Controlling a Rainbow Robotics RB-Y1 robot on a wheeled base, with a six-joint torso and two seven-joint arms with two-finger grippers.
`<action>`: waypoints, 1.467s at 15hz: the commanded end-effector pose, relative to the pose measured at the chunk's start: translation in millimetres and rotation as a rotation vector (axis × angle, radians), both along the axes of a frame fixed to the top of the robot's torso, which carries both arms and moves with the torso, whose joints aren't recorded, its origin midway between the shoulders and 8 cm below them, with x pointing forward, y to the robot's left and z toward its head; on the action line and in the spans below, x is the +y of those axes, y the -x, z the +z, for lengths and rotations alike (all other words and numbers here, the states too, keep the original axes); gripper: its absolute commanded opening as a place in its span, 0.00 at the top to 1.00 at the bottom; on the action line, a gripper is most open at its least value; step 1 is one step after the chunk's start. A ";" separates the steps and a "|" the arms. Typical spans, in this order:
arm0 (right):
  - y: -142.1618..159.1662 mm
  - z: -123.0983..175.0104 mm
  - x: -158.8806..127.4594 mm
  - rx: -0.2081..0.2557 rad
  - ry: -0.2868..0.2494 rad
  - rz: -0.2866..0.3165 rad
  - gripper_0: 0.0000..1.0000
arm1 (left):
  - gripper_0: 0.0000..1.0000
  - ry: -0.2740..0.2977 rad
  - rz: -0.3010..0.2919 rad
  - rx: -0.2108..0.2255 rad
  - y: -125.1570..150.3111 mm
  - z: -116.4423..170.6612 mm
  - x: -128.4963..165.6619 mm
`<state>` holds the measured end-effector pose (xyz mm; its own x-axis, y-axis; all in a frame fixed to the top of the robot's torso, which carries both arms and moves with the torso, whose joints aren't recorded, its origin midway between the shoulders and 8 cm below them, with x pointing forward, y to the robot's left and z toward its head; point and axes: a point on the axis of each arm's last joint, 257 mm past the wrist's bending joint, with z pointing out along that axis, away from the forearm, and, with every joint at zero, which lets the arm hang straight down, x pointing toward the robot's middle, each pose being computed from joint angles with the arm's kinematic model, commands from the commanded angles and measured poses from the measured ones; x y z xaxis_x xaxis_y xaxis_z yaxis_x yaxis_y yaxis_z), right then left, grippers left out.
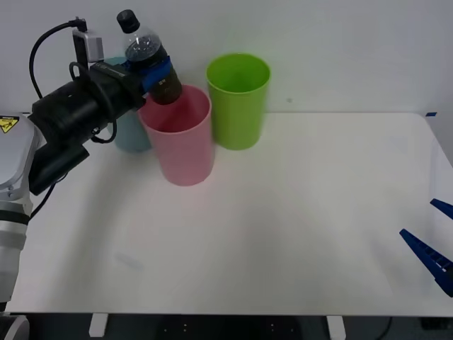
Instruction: Grasp the object on the table and drop it into the matching bin: aluminum can to the light blue bin, PET bottle to the pink bin.
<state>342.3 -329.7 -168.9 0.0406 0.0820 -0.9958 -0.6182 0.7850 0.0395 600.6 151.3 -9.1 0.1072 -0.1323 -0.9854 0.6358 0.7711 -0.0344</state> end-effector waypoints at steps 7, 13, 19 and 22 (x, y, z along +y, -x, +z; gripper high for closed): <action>0.0 0.0 0.0 0.000 0.000 0.000 0.00 | 0.84 0.002 0.001 -0.001 -1.1 0.3 -4.1; 0.0 0.0 0.0 0.000 0.000 0.000 0.00 | 0.00 0.011 0.006 -0.004 -1.2 2.9 -0.5; 0.0 0.0 0.0 0.000 0.000 0.000 0.00 | 0.00 0.059 -0.011 0.008 7.3 2.0 14.9; 0.0 0.0 0.0 0.000 0.000 0.000 0.00 | 0.00 0.064 -0.020 0.009 19.6 0.9 33.7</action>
<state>342.3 -329.7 -168.9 0.0406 0.0820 -0.9958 -0.6182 0.7850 0.0395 584.6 179.8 -8.5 0.0942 -0.1951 -0.9762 0.6499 0.7549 -0.0882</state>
